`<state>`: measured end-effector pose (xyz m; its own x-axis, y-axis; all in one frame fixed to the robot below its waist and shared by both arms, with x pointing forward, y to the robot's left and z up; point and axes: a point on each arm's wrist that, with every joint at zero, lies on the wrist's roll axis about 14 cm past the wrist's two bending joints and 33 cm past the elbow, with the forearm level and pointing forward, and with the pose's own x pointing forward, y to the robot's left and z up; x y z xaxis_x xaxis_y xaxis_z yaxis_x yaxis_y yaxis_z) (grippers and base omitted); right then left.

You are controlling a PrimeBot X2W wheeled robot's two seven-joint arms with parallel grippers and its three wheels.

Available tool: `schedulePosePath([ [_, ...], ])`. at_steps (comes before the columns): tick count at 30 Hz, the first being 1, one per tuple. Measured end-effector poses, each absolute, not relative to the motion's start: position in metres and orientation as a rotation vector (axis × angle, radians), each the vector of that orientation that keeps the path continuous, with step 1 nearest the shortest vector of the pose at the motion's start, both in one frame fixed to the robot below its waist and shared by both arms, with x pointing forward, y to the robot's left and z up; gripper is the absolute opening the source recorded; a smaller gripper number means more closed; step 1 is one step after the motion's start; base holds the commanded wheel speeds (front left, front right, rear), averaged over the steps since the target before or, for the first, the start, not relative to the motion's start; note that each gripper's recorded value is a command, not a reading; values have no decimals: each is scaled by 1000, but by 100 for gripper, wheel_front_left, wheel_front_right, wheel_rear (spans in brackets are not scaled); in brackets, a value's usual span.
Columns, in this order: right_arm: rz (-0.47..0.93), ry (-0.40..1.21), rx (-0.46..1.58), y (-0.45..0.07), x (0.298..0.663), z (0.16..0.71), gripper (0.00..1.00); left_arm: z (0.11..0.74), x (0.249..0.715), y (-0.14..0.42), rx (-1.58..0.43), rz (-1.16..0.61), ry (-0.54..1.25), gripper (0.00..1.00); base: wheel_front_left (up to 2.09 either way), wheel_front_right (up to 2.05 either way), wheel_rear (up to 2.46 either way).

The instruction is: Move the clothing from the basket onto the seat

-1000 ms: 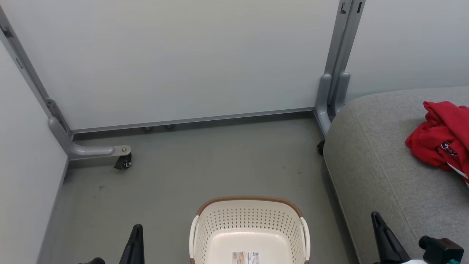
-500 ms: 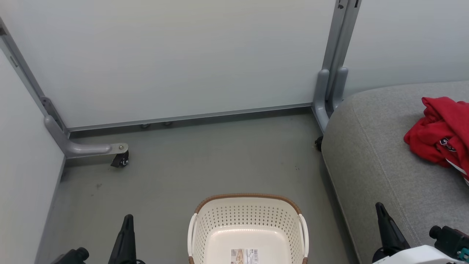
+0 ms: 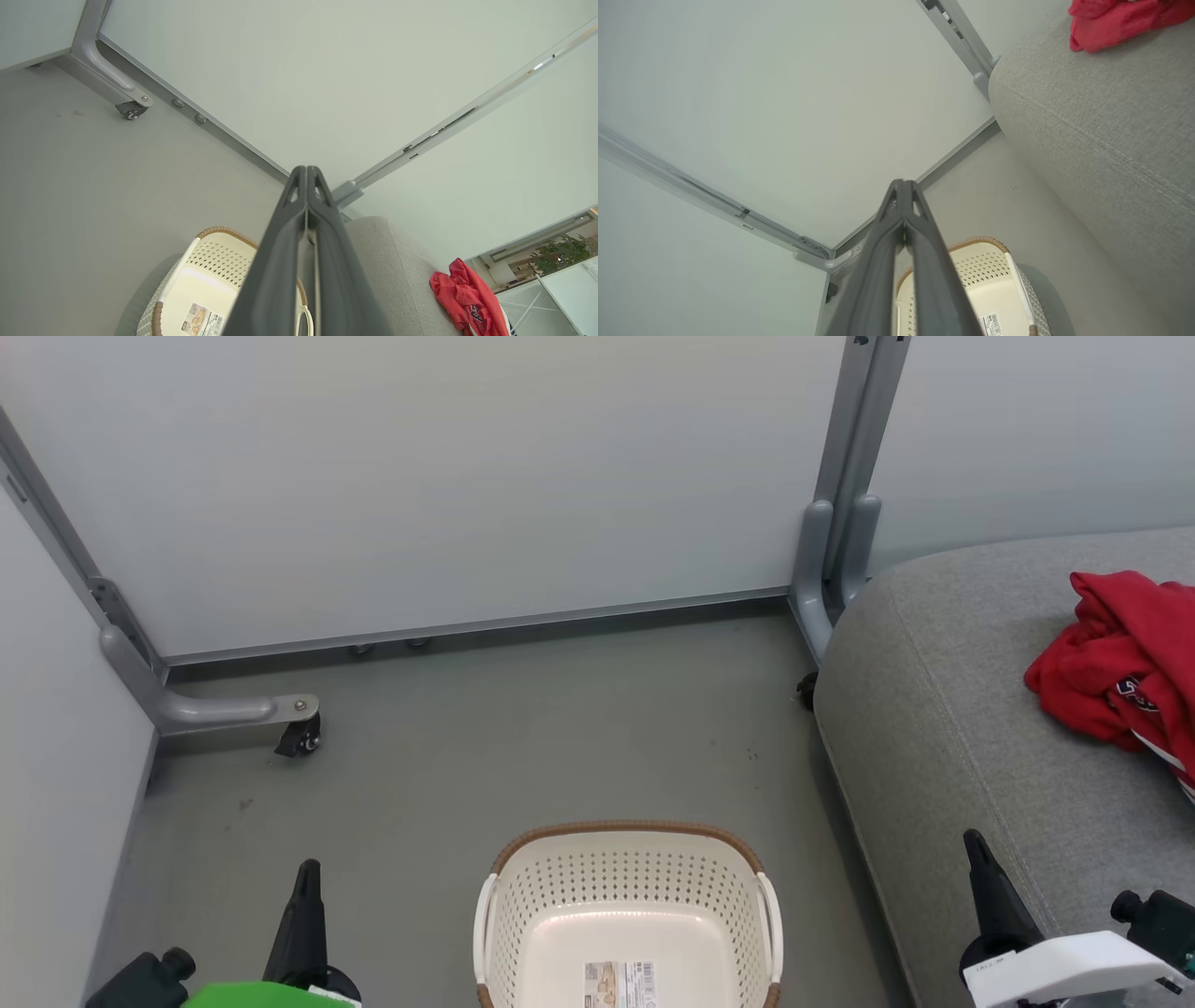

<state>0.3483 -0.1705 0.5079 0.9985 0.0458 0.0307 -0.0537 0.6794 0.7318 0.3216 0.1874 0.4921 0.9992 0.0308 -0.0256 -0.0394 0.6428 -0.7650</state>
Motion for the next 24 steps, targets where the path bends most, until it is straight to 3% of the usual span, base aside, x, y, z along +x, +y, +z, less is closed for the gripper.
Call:
schedulePosePath([
  [24, 21, 13, 1102, -181, 363, 505, 0, 495, 344, 194, -1130, 46, 20, 0, 0, 0, 0],
])
